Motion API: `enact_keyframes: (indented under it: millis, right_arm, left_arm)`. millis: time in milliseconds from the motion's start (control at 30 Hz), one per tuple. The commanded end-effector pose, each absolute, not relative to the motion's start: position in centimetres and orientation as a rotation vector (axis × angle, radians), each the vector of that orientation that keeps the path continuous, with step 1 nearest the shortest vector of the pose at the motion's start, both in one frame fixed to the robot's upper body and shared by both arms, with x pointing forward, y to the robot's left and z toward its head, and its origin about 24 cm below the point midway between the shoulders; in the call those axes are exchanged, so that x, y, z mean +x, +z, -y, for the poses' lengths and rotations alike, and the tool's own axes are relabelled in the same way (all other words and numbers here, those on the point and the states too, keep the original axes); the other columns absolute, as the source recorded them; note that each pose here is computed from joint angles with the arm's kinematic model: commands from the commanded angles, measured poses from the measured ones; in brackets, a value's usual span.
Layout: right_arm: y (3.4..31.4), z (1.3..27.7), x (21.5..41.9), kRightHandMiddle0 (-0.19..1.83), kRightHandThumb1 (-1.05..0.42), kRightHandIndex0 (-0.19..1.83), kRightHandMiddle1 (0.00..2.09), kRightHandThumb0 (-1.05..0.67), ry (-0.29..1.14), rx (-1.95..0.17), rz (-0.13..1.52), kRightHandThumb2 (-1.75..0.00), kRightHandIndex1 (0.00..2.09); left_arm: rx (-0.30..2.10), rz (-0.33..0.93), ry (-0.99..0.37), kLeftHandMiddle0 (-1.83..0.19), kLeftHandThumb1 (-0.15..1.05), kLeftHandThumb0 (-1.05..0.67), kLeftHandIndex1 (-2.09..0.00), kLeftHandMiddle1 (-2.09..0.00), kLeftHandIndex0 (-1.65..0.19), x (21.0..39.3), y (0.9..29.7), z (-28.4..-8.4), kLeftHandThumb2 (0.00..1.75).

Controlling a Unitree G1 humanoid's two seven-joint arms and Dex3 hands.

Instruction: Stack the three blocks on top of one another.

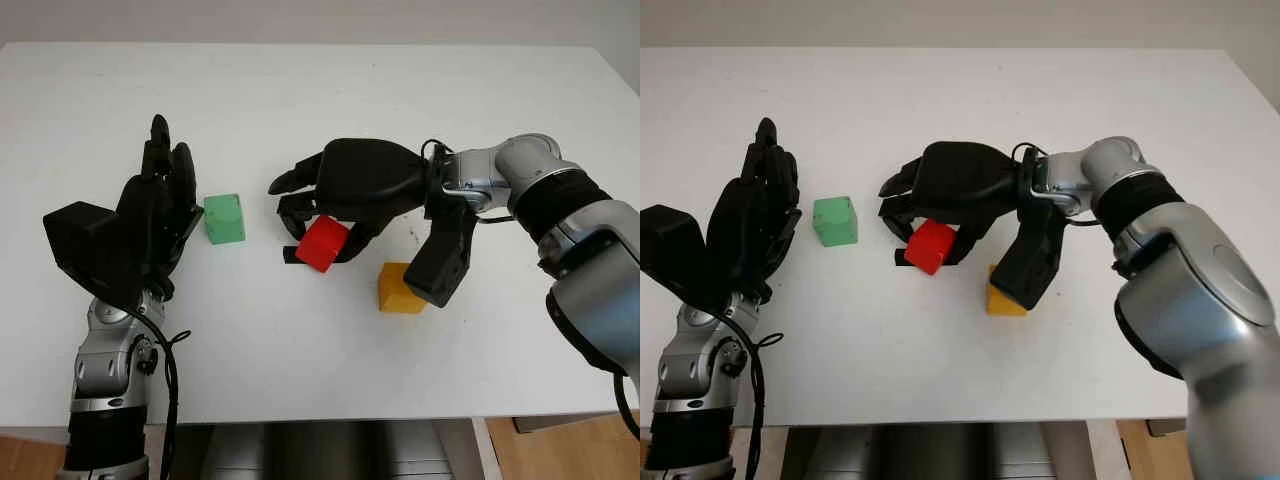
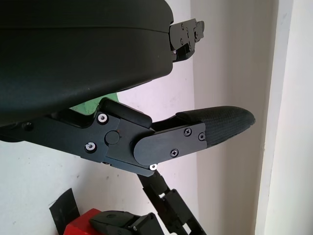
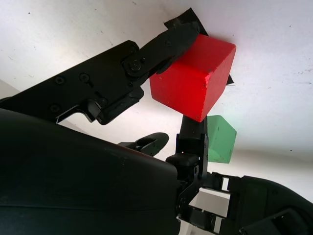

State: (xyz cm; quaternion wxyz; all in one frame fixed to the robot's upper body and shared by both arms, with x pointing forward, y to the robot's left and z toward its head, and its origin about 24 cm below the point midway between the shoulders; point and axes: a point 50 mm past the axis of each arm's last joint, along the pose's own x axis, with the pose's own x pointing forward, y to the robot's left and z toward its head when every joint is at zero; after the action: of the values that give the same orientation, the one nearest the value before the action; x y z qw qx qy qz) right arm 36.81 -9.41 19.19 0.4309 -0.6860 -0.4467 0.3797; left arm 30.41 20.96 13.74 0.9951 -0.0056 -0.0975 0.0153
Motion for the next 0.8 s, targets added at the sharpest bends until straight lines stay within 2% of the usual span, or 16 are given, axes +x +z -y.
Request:
enact_keyframes:
  millis: [0,467,633,767]
  right_arm:
    - [19.92,8.89,36.79,0.53,-0.89,0.49,1.46,-0.58,0.942,-1.720,1.151,-0.06,0.05]
    - [19.74,8.89,36.92,0.51,-0.89,0.48,1.47,-0.60,0.942,-1.734,1.130,-0.05,0.04]
    - [19.81,9.00,37.16,0.25,-0.89,0.39,1.26,-0.70,0.937,-1.776,1.093,-0.06,0.02]
    - [19.82,9.05,37.29,0.19,-0.88,0.35,1.03,-0.78,0.926,-1.798,1.068,-0.06,0.02]
  left_arm:
    - [-0.006,0.207,0.033,0.19,1.05,-0.77,0.00,0.00,0.19,30.16,13.77,-20.93,0.65]
    - [-0.009,0.203,0.039,0.19,1.05,-0.77,0.00,0.00,0.19,30.08,13.74,-20.87,0.66]
    - [-0.011,0.207,0.033,0.19,1.05,-0.77,0.00,0.00,0.19,30.11,13.68,-20.92,0.66]
    - [-0.016,0.201,0.037,0.19,1.05,-0.78,0.00,0.00,0.19,30.12,13.65,-20.85,0.65]
